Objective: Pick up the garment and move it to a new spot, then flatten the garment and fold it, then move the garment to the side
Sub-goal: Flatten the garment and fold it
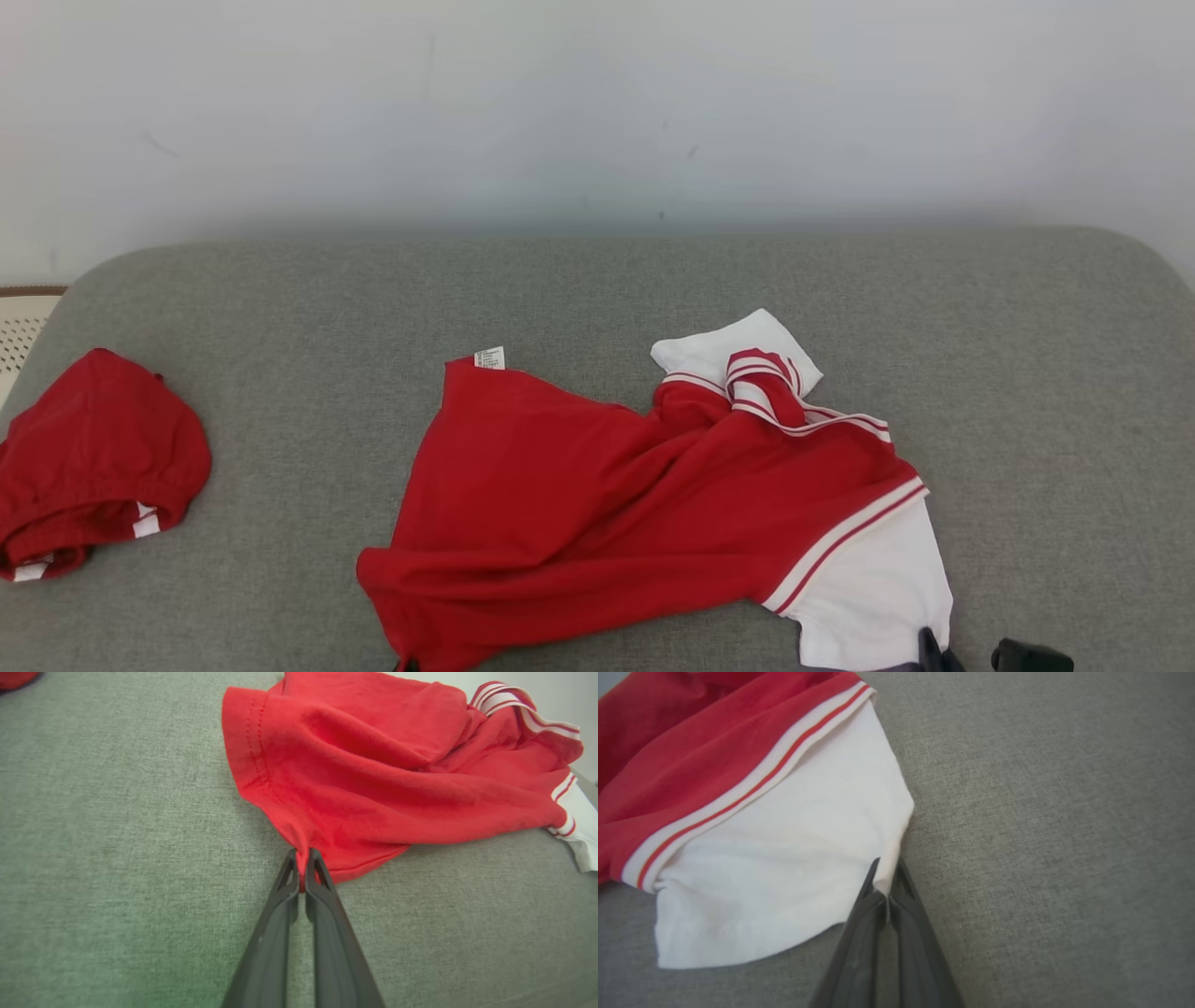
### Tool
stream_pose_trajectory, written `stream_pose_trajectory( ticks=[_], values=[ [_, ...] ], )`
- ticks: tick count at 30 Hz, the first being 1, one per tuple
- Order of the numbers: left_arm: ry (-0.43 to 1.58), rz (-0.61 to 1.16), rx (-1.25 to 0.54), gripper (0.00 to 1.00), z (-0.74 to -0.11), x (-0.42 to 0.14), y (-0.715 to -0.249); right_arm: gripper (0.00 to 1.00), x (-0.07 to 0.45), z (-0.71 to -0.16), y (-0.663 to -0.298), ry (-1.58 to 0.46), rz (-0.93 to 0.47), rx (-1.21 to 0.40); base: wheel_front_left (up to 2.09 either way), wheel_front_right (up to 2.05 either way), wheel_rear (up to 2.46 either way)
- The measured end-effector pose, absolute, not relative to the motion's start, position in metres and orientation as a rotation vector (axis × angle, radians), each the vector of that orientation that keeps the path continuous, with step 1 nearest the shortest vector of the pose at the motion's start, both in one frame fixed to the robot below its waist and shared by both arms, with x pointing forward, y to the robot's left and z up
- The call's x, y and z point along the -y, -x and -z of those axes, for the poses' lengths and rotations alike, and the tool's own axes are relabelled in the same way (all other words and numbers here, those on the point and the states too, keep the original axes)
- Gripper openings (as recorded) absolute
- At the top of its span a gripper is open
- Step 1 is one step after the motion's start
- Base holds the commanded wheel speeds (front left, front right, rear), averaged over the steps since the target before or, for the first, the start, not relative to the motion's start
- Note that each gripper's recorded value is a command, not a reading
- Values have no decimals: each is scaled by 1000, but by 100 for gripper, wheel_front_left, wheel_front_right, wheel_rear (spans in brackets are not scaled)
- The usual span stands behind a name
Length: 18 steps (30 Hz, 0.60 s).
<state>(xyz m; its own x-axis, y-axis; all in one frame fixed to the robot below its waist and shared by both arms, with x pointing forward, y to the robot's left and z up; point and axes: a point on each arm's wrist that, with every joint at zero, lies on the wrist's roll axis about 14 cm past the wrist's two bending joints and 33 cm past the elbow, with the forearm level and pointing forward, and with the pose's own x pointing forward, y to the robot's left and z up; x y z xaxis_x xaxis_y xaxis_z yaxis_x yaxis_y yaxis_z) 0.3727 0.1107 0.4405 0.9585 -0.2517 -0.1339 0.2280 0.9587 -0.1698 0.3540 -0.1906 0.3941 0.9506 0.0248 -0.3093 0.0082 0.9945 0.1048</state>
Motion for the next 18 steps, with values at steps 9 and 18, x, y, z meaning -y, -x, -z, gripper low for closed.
stream_pose_trajectory(
  ticks=[9,18],
  values=[
    [137,230,-60,0,-467,-117,-363,0,154,-405,-336,-180,-101,-263,0,0,0],
    [61,288,38,0,-500,-114,-392,0,130,-456,-363,-208,-191,-150,0,0,0]
  ],
)
